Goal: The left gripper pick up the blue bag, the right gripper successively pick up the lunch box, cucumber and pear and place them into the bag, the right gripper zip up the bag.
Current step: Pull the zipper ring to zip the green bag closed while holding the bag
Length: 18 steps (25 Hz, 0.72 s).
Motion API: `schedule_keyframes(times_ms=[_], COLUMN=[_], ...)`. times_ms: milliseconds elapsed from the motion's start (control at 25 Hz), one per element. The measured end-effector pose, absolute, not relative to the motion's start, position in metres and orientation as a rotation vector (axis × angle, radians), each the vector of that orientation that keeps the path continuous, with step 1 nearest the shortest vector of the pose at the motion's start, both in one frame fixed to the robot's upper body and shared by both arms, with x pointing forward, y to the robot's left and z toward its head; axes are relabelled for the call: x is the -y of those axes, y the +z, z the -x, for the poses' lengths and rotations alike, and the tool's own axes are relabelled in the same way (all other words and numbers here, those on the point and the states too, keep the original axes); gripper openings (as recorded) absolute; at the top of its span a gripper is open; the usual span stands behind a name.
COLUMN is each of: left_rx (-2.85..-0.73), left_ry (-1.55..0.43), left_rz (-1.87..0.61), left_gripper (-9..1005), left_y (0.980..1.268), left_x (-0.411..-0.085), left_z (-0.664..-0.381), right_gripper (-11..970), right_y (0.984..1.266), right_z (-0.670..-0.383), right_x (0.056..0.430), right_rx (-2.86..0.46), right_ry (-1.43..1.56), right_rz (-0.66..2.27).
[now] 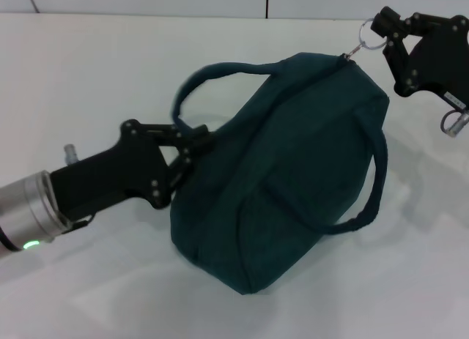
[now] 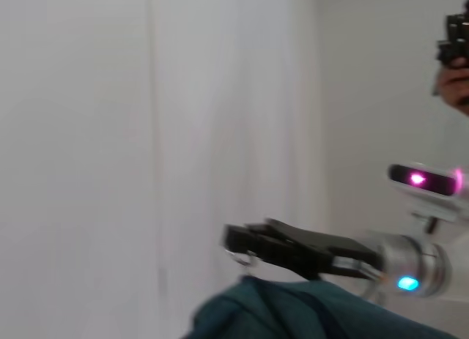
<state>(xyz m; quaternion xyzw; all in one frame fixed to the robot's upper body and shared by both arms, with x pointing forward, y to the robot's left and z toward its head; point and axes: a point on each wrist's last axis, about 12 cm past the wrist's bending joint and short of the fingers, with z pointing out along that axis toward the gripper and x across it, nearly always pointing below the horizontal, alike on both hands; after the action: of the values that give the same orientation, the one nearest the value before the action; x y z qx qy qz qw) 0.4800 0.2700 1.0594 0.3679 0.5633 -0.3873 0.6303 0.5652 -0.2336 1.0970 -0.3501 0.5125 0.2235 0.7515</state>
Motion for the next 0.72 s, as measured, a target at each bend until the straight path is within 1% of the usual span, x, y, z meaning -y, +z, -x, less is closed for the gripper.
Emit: schedule_keyframes(times_ms=[160, 480, 680, 720], left_rx=[-1.299, -1.316, -1.335, -1.337], left_ry=[-0.851, -0.870, -0.965, -0.980], left_rz=[-0.780, -0.798, -0.631, -0.614], left_gripper=[40, 17, -1, 9], left_y=[1.058, 1.056, 1.069, 1.072], left_x=[-0.275, -0.268, -0.268, -0.268], left_z=[-0.480, -0.483, -0.499, -0.502], right_gripper=[24, 26, 29, 30], right_y=[1.096, 1.095, 1.095, 1.096], right_z=[-0.568, -0.565, -0.564, -0.564], right_x=[0.233, 0.229, 0.228, 0.227], right_rx=[-1.147, -1.142, -1.135, -1.132], right_ry=[0.495, 0.522, 0.528, 0.531], right_rz=[0.754, 0.777, 0.783, 0.786])
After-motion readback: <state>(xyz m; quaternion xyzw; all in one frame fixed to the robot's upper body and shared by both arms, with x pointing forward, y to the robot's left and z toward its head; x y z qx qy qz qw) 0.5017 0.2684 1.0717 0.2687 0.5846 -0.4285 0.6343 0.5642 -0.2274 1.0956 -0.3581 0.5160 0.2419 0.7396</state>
